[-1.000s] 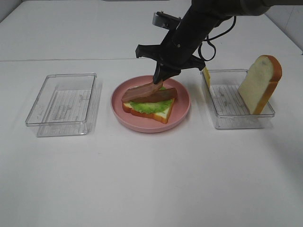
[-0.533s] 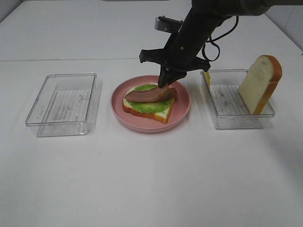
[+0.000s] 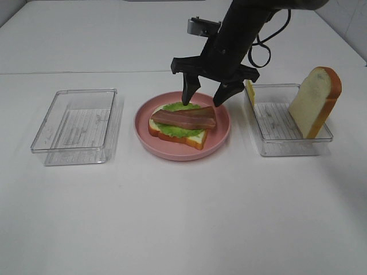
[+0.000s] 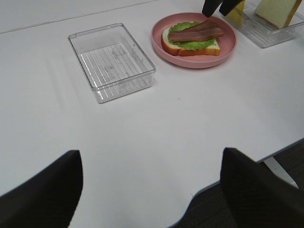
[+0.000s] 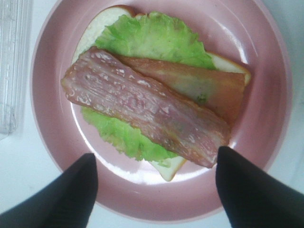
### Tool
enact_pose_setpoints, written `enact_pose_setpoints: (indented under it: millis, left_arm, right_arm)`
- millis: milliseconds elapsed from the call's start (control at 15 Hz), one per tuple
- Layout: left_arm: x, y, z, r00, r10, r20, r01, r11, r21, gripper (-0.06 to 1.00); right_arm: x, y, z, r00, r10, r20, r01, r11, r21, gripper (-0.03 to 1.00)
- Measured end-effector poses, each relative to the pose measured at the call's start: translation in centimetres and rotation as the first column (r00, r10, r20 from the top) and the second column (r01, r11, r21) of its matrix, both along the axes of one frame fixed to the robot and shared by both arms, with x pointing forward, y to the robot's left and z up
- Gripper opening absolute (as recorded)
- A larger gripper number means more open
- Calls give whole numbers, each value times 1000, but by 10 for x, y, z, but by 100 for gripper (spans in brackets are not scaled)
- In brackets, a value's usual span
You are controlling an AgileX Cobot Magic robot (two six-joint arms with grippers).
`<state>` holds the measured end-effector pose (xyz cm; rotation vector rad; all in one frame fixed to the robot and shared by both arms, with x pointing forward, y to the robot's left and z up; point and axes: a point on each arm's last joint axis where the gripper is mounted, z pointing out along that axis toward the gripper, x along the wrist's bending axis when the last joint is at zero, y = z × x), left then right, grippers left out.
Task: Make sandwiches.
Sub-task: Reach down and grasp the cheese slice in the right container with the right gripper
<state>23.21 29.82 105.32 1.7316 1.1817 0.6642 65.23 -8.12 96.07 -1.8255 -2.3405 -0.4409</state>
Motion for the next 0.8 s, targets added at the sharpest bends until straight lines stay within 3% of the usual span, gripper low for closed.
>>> enact_pose_setpoints:
  millis: [200,467,733,800]
  left_arm:
    - [0,0,0,1000,0,0,0,1000,0,75]
    - [0,0,0,1000,0,0,0,1000,0,75]
    - [0,0,0,1000,0,0,0,1000,0,75]
    - [0,0,0,1000,0,0,0,1000,0,75]
  right_arm:
    - [1,-6,31,999,37,38,-34,997,-67,66]
    - [9,-26,54,993,13,117,18,966,-258,66]
    - [22,-57,55,990,-75,122,103,963,-248,66]
    - [31,-68,56,982,-110,154,139,970,-199,66]
